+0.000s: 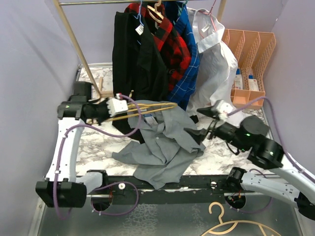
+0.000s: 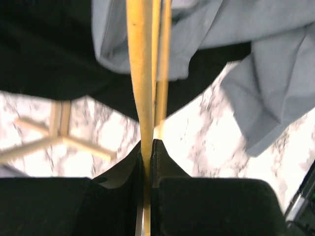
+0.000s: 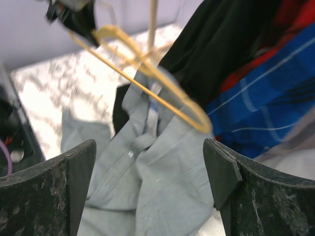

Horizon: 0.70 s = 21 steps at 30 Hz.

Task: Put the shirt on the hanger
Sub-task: Pick up the hanger at the center of the board, then hang the shirt on the hanger.

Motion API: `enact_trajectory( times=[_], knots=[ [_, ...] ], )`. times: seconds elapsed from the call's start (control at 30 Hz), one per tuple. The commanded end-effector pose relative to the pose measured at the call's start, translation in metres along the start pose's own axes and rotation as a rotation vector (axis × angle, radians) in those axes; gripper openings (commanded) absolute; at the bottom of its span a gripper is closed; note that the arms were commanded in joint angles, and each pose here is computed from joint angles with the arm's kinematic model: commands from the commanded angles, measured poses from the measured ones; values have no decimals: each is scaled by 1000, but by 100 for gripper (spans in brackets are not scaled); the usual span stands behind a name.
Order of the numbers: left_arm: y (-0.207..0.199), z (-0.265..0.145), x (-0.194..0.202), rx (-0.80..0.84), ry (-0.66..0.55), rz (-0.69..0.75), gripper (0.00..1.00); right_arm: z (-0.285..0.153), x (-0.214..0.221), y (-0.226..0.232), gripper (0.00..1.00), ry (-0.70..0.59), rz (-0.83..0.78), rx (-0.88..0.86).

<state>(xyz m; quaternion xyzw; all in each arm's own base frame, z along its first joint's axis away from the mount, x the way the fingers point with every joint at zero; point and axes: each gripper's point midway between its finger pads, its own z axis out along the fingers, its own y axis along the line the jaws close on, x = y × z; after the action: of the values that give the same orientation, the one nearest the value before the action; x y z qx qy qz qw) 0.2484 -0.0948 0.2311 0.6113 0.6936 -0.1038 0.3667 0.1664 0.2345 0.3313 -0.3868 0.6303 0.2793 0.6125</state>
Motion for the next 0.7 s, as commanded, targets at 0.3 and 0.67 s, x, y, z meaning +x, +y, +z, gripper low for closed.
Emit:
enact_trajectory(
  times=[0.3,0.67],
  knots=[
    [-13,-42,34,6,-126,-32,0,-27,27,-14,90,16,99,124],
    [-15,-48,4,8,-182,-31,0,67,93,-49,98,39,-108,318]
  ],
)
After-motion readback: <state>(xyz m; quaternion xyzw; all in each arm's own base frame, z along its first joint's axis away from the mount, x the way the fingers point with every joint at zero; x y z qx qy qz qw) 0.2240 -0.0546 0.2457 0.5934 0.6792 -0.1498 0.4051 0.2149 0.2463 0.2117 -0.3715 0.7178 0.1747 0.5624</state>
